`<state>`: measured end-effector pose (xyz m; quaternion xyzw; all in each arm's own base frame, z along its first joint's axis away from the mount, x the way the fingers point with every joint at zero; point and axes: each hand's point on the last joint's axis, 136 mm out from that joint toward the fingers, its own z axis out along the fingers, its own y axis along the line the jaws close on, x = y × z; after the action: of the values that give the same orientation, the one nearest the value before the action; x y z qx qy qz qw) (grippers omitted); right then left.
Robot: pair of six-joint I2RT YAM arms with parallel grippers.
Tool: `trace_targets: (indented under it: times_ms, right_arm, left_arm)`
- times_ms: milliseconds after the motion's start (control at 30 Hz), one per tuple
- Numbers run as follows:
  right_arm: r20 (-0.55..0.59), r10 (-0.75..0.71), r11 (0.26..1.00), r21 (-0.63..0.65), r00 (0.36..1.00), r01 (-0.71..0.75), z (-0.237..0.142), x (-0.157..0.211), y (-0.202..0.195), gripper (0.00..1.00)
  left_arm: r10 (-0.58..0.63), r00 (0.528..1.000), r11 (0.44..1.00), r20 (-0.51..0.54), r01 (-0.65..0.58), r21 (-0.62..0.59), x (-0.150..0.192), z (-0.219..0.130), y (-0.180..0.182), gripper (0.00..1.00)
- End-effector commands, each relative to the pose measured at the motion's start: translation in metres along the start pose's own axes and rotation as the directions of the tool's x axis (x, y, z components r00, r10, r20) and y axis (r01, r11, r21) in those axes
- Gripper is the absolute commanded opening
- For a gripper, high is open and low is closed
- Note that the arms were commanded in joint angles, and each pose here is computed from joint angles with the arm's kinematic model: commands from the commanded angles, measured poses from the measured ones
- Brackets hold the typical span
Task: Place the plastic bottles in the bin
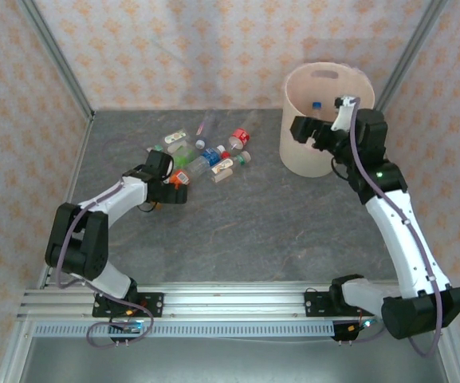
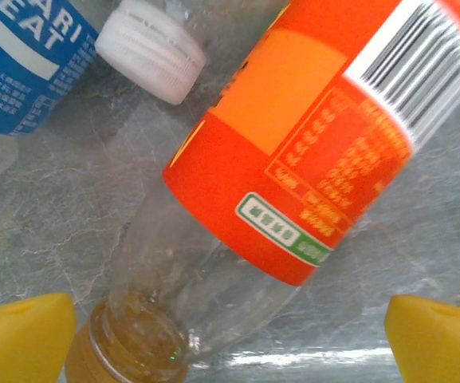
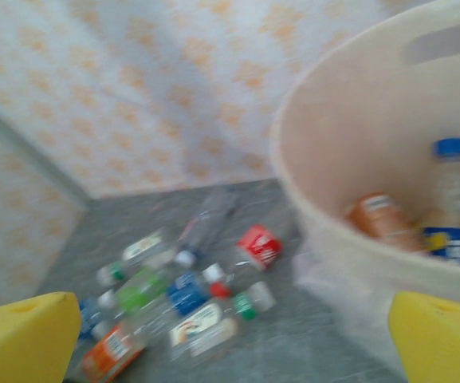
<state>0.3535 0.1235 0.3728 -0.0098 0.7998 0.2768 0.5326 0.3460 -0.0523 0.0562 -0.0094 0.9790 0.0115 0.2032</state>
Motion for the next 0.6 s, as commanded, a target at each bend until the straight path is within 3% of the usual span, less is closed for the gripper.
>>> trace_targets:
  times_ms: [0, 300, 433, 567]
  right_arm:
    - [-0.007, 0.014, 0.981, -0.193, 1.000, -0.015, 0.000, 0.014, 0.036, 0.99]
    - [0.017, 0.017, 0.980, -0.201, 1.000, -0.014, 0.001, 0.028, 0.038, 0.99]
    - [0.047, 0.014, 0.981, -0.192, 0.999, -0.005, -0.002, 0.024, 0.036, 0.99]
    - [0.057, 0.012, 0.984, -0.178, 0.998, -0.001, -0.003, 0.025, 0.033, 0.99]
  left_arm:
    - [0.054, 0.998, 0.995, -0.019, -0.055, -0.083, -0.001, 0.001, 0.015, 1.00]
    - [0.129, 0.988, 0.987, -0.080, -0.136, -0.090, 0.009, 0.017, 0.012, 1.00]
    - [0.172, 0.975, 0.974, -0.142, -0.190, -0.126, 0.019, 0.027, 0.011, 0.92]
    - [0.234, 0.963, 0.952, -0.131, -0.254, -0.171, 0.016, 0.028, 0.005, 0.83]
